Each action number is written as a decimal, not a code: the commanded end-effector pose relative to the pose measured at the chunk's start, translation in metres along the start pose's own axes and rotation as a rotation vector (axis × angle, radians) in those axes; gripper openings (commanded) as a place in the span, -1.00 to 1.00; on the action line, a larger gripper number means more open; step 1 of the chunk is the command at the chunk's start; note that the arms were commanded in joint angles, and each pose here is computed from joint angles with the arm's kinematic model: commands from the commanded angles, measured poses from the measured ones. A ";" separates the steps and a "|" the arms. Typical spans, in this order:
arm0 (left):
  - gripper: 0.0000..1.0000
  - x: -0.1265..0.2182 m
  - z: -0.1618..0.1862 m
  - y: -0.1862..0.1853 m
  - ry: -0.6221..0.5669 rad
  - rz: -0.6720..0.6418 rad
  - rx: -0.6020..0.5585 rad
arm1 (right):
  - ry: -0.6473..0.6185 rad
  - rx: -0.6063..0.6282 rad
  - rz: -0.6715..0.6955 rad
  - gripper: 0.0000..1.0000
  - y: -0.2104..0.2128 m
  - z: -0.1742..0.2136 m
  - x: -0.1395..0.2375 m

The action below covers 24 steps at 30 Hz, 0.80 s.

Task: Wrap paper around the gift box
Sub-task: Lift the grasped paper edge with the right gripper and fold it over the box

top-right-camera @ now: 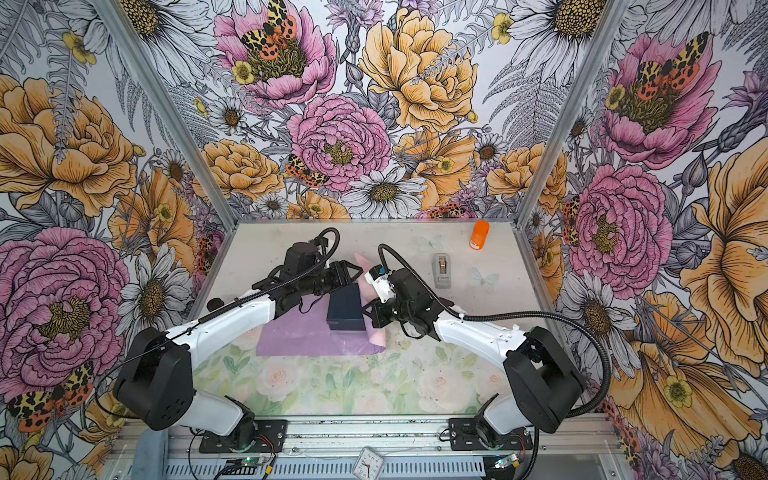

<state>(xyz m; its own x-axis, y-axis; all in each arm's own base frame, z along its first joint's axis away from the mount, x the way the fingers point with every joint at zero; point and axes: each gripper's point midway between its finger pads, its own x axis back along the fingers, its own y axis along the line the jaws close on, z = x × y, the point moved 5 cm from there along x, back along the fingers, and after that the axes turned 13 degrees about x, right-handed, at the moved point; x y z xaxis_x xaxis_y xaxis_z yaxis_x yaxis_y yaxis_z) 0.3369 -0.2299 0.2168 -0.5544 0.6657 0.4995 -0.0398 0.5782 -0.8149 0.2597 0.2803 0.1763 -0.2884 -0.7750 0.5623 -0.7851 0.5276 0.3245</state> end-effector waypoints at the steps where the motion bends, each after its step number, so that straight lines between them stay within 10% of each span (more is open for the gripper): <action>1: 0.11 -0.006 0.000 0.010 0.023 -0.004 0.033 | -0.013 0.044 -0.003 -0.98 0.004 -0.013 -0.007; 15: -0.87 -0.007 -0.006 0.045 0.010 -0.112 0.060 | -0.006 0.068 -0.019 -0.91 0.012 -0.021 -0.020; 24: -1.00 -0.004 -0.007 0.068 0.013 -0.190 0.051 | -0.075 -0.012 -0.010 0.21 0.010 -0.038 0.012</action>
<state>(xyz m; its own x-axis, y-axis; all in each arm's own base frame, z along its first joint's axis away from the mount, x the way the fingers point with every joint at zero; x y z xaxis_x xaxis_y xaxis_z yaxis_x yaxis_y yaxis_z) 0.3433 -0.1989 0.1753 -0.5293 0.5924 0.6074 -0.1677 0.6287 -0.7593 0.2640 0.2981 0.1849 -0.2732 -0.7820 0.5602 -0.7950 0.5115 0.3263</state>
